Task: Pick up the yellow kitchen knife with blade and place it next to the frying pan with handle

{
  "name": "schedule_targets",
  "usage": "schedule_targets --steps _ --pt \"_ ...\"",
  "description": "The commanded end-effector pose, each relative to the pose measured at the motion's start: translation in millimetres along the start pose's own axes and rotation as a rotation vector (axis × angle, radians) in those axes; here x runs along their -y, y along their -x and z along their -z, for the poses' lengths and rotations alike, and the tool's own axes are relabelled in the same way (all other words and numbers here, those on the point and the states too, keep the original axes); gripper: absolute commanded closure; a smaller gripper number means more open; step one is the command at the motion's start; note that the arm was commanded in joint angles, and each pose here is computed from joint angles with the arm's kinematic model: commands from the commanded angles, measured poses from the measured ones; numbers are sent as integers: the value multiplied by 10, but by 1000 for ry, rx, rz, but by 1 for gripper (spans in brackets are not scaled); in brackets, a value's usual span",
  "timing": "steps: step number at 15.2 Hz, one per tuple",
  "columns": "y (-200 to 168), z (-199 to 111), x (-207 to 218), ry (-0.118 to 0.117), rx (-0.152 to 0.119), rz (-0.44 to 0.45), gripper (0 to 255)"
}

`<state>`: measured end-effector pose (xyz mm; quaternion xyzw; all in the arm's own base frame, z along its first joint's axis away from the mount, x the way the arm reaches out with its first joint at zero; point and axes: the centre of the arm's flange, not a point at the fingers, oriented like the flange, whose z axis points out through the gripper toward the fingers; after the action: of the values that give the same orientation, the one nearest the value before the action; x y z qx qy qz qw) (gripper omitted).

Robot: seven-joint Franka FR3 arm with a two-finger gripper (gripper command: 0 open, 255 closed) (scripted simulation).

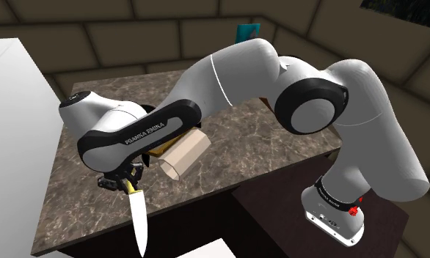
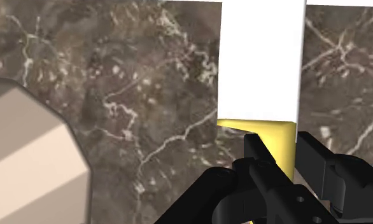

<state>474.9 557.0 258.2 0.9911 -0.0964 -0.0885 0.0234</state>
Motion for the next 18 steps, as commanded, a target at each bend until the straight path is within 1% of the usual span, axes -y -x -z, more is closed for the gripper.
schedule_targets --steps 1,6,10,18 --pt "0 -1 0 0 0 0 0" --pt "1 -1 0 0 0 0 0" --pt "0 499 0 0 0 0 0" --pt "0 499 0 0 0 0 0"
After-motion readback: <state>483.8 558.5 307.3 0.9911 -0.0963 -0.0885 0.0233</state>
